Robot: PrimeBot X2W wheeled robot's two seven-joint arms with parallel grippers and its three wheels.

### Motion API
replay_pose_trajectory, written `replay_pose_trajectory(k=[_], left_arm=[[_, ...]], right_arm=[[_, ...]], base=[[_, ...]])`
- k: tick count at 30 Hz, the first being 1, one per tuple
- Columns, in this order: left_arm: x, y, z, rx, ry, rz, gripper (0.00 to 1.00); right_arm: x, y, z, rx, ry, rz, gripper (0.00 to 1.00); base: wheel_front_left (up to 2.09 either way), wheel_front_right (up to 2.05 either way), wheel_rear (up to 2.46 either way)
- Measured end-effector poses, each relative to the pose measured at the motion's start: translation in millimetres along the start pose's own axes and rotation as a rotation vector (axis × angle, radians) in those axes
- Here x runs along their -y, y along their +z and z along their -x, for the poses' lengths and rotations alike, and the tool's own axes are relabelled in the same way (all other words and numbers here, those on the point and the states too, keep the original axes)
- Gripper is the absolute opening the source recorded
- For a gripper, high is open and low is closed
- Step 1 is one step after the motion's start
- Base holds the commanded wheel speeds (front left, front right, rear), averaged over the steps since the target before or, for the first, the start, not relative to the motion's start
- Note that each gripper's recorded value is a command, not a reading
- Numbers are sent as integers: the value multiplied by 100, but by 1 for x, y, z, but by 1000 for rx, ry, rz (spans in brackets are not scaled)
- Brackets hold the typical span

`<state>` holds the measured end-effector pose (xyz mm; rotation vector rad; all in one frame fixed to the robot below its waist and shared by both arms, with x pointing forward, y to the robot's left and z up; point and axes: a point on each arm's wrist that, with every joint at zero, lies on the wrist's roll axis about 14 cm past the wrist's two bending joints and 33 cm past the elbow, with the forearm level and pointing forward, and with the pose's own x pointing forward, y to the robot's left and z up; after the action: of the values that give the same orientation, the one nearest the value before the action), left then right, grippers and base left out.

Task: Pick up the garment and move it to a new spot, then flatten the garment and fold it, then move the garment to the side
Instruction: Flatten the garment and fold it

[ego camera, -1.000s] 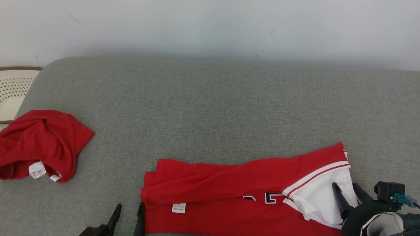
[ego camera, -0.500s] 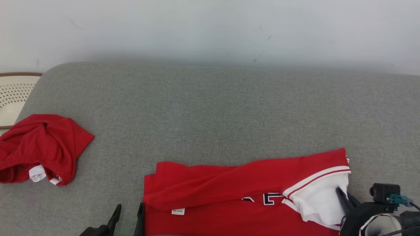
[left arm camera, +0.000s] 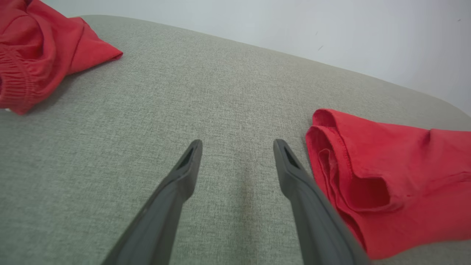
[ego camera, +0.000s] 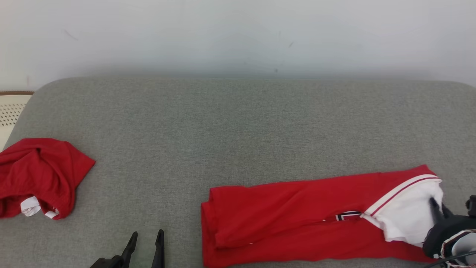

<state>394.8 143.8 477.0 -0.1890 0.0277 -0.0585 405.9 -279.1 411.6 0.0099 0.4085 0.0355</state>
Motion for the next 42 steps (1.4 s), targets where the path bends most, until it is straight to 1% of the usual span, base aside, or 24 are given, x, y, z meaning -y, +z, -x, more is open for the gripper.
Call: replay_pose_trajectory(k=[2,3,5,8,11,17,22,26,28,31,33,38,42], left_arm=[[3,-1,-2,-3,-8,2,100],[4,-1,-2,-3,-11,5,100],[2,0,-3,-1,1,34,100],[3,0,-3,-2,0,40,100],[6,-2,-2,-6,-8,40,100],[10,1,0,2,-18,40,100],[10,3,2,8,-19,45,100],[10,2,3,4,-20,46,100],[9,0,4,0,-18,47,100],[7,-1,5,-4,-13,55,100],[4,0,7,-3,-3,60,100],[-7,-1,13,-5,32,58,100],[-18,-2,19,-5,69,57,100]], right_arm=[[17,7,3,18,-44,16,0],[20,11,4,29,-51,21,0],[18,22,3,67,-43,27,0],[2,35,2,117,1,48,0],[-23,42,5,157,72,78,0],[-88,44,18,214,258,115,0],[-164,27,42,187,475,107,0],[-210,19,58,153,610,86,0],[-231,10,64,117,672,96,0],[-257,6,68,95,746,112,0],[-269,6,66,83,775,112,0],[-285,2,57,62,823,158,0],[-300,0,54,51,865,168,0]], base=[[0,0,0],[0,0,0],[0,0,0],[0,0,0],[0,0,0],[0,0,0],[0,0,0],[0,0,0],[0,0,0],[0,0,0],[0,0,0],[0,0,0],[0,0,0]])
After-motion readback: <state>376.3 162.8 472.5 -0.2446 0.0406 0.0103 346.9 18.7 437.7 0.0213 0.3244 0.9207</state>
